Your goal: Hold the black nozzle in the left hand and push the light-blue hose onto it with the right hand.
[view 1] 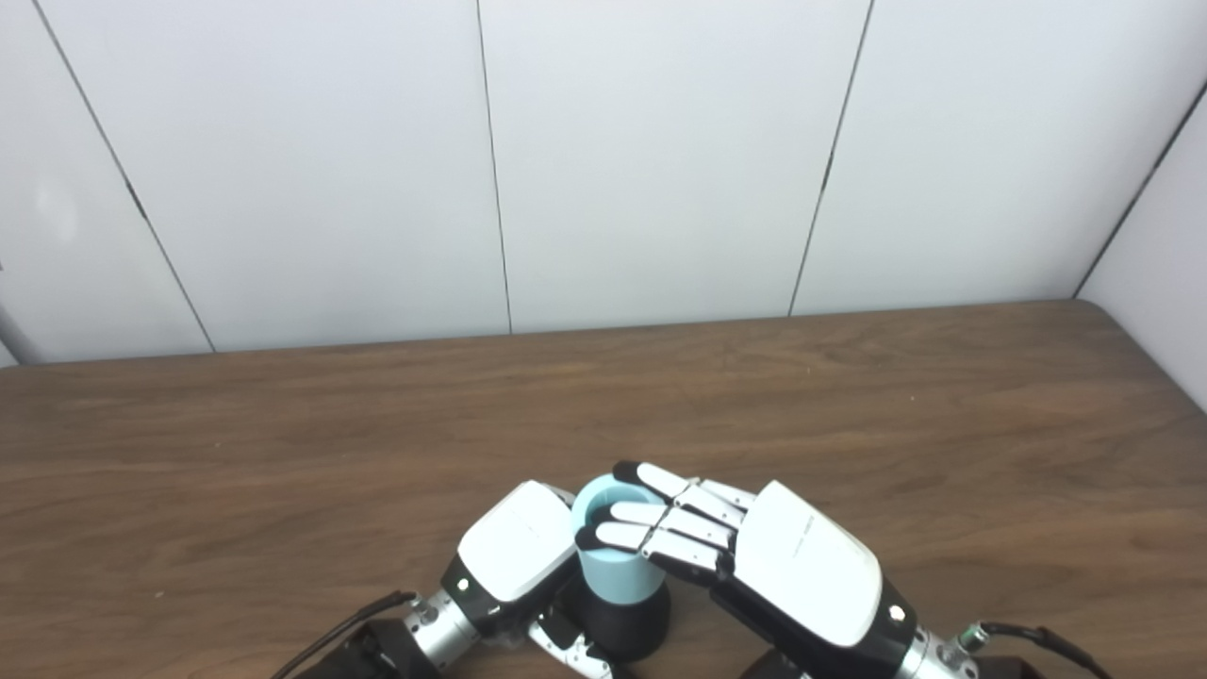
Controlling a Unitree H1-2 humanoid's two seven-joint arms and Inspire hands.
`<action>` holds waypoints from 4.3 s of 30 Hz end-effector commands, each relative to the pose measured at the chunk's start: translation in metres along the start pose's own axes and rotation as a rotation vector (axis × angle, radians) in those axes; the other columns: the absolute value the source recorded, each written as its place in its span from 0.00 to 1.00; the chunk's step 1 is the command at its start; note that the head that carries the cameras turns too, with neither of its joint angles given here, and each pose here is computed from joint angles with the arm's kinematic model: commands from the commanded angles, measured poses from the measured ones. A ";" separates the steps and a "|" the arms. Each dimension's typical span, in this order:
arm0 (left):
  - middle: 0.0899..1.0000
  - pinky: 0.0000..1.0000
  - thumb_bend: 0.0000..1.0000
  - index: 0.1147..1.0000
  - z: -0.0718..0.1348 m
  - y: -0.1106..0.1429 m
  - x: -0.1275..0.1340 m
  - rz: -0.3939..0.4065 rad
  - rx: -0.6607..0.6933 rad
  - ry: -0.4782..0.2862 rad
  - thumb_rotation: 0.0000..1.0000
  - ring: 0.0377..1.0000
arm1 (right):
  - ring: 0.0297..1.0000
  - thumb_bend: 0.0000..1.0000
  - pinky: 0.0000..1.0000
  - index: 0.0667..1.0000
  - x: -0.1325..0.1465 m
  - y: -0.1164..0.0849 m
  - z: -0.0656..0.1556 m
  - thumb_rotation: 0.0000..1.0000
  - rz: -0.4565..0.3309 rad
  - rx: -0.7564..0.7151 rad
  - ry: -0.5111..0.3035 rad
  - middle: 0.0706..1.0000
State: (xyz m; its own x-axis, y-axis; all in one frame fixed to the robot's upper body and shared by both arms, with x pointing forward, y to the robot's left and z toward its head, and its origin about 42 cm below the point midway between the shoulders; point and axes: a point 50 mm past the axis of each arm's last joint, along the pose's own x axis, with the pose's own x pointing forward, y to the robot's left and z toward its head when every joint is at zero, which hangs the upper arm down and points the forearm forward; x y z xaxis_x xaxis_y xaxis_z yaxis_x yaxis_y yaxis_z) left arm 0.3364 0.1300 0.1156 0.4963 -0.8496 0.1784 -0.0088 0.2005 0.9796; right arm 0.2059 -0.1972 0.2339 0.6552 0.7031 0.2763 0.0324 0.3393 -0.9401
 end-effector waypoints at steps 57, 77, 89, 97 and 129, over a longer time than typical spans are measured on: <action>0.45 0.33 0.50 0.41 0.020 -0.039 -0.027 -0.224 -0.040 -0.010 0.00 0.39 | 0.83 0.85 0.76 0.78 -0.019 0.038 -0.013 0.83 0.286 0.046 0.104 0.84; 0.44 0.32 0.50 0.42 0.020 -0.039 -0.027 -0.220 -0.039 -0.013 0.00 0.39 | 0.83 0.85 0.77 0.78 -0.021 0.042 -0.015 0.82 0.295 0.046 0.117 0.83; 0.45 0.33 0.50 0.41 0.020 -0.039 -0.028 -0.222 -0.032 -0.016 0.00 0.40 | 0.83 0.85 0.77 0.79 -0.022 0.044 -0.016 0.83 0.304 0.047 0.126 0.83; 0.44 0.32 0.50 0.42 0.020 -0.039 -0.028 -0.221 -0.031 -0.017 0.00 0.39 | 0.84 0.85 0.78 0.79 -0.023 0.046 -0.019 0.85 0.305 0.041 0.134 0.83; 0.44 0.32 0.50 0.42 0.021 -0.038 -0.027 -0.225 -0.034 -0.014 0.00 0.38 | 0.84 0.85 0.79 0.78 -0.024 0.047 -0.018 0.84 0.320 0.041 0.137 0.83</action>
State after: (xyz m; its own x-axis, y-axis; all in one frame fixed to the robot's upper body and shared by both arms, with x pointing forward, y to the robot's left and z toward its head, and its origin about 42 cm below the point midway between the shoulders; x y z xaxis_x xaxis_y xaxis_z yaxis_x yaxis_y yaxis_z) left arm 0.3350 0.1314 0.1164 0.5094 -0.8418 0.1786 -0.0004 0.2073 0.9783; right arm 0.2155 -0.1973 0.2267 0.6843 0.6726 0.2817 0.0213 0.3676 -0.9297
